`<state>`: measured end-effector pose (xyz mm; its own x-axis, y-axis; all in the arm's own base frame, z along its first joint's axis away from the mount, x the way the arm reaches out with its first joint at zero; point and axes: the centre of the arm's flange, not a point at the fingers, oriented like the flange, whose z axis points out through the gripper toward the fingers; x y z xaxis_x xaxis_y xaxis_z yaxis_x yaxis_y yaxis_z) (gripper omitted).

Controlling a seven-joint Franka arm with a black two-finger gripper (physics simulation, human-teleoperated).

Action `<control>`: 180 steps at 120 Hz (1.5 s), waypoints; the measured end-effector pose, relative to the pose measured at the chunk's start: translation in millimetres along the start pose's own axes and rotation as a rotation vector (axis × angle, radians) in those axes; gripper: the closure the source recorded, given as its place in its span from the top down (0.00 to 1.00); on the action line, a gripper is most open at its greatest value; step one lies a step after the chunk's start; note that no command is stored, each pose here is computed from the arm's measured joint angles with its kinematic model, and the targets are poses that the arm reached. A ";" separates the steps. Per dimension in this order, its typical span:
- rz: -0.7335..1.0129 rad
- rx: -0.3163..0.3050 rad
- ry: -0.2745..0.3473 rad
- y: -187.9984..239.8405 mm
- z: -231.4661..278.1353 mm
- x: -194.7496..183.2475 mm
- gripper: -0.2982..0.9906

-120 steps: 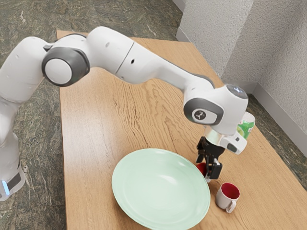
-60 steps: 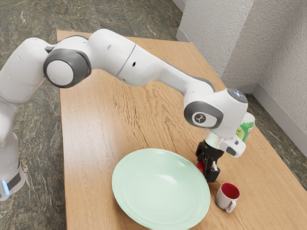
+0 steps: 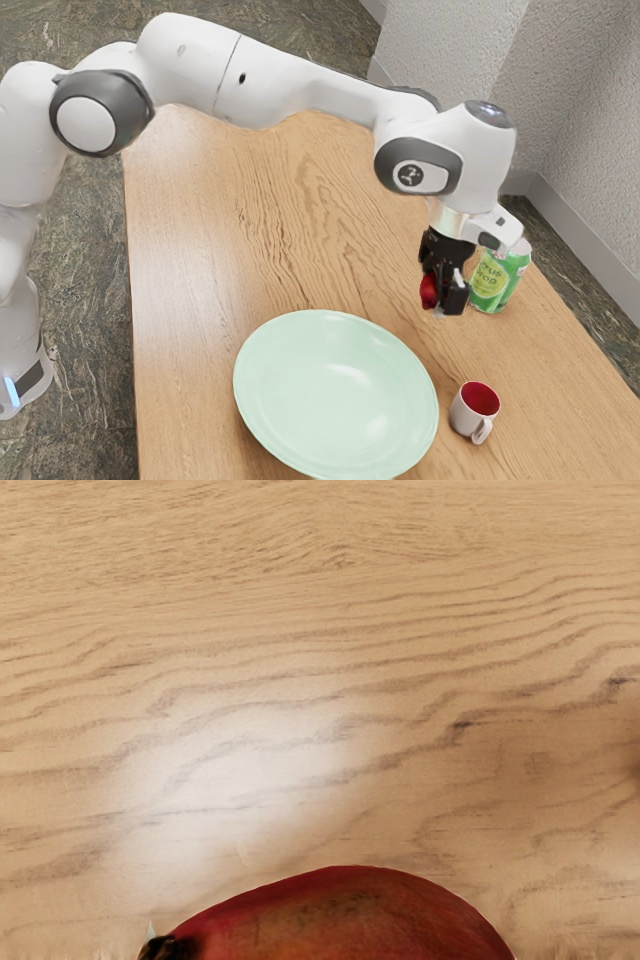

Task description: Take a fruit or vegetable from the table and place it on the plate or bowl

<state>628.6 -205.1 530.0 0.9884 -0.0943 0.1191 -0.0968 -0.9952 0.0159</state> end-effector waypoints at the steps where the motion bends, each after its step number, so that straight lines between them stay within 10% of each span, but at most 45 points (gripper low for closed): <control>1: 0.002 0.002 0.001 0.7 -2.8 -3.5 0.47; 50: 0.130 0.038 -0.002 59.3 -43.6 -158.2 0.46; 151: 0.276 0.023 -0.058 129.0 12.7 -189.3 0.47; 180: 0.294 0.011 -0.051 138.3 16.4 -191.0 0.71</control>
<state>428.3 -325.2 493.2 0.9227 -0.3797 0.0671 -0.3790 -0.9251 -0.0230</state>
